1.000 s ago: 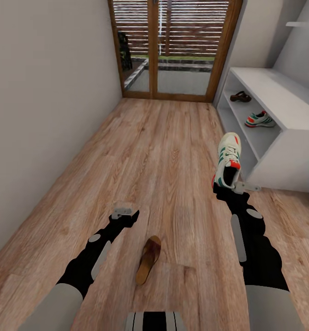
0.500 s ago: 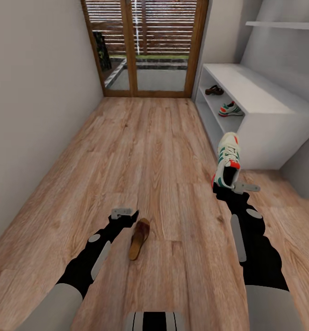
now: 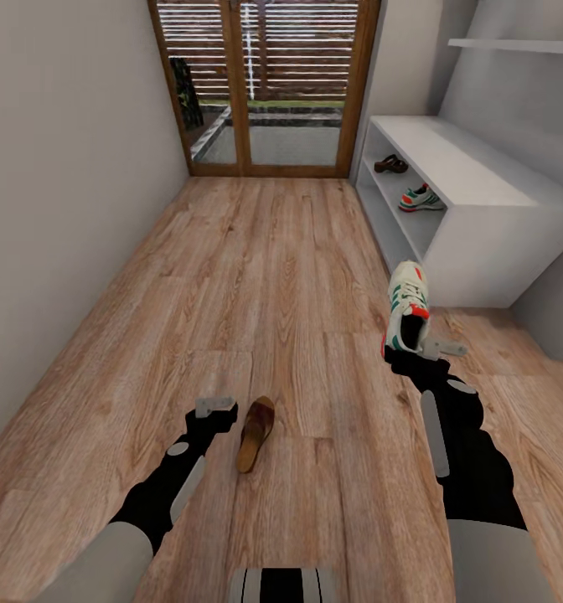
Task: Pick up the two gym shoes and the two sandals from the corridor floor and place them onto the hallstand (shoe rack) in the corridor, making sure they are on the rack and not on the floor. Arrange them so the two gym shoes are next to each other and the two sandals are next to each other.
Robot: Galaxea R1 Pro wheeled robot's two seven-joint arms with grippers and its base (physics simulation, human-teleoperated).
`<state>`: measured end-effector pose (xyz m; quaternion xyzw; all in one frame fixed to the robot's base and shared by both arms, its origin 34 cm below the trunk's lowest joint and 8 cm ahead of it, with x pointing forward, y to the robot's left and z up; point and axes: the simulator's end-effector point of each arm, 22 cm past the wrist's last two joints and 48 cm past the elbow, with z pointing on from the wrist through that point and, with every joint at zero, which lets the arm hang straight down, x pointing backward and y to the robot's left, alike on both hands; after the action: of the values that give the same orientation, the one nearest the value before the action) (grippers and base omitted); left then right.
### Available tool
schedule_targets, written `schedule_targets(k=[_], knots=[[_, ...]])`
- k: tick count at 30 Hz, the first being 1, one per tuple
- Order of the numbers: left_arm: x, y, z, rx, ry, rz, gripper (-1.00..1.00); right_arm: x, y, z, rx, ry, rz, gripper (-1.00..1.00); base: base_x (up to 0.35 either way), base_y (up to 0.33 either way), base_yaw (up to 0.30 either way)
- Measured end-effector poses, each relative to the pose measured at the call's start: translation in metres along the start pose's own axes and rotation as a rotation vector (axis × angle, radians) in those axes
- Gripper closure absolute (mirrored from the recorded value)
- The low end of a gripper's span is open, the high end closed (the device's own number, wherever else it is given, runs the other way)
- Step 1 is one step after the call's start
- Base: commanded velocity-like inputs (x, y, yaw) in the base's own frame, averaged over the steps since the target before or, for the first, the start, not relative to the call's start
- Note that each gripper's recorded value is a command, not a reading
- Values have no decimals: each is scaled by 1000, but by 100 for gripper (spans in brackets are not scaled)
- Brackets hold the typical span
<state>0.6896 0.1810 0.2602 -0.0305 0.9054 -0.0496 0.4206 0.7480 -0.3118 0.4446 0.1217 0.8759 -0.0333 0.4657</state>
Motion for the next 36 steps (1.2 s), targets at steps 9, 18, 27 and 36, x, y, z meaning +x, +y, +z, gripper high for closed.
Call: schedule_targets(k=[9, 18, 27, 36], knots=[[6, 4, 0, -15, -23, 10, -100, 10, 0, 0, 3, 46, -11, 100, 0, 0, 0], [7, 5, 0, -16, -25, 11, -100, 10, 0, 0, 4, 47, -11, 100, 0, 0, 0], [24, 7, 5, -19, 3, 9, -100, 27, -3, 8, 10, 75, -14, 100, 0, 0, 0], [60, -1, 14, 3, 59, 36, -100, 57, -9, 24, 26, 123, -23, 100, 0, 0, -2]])
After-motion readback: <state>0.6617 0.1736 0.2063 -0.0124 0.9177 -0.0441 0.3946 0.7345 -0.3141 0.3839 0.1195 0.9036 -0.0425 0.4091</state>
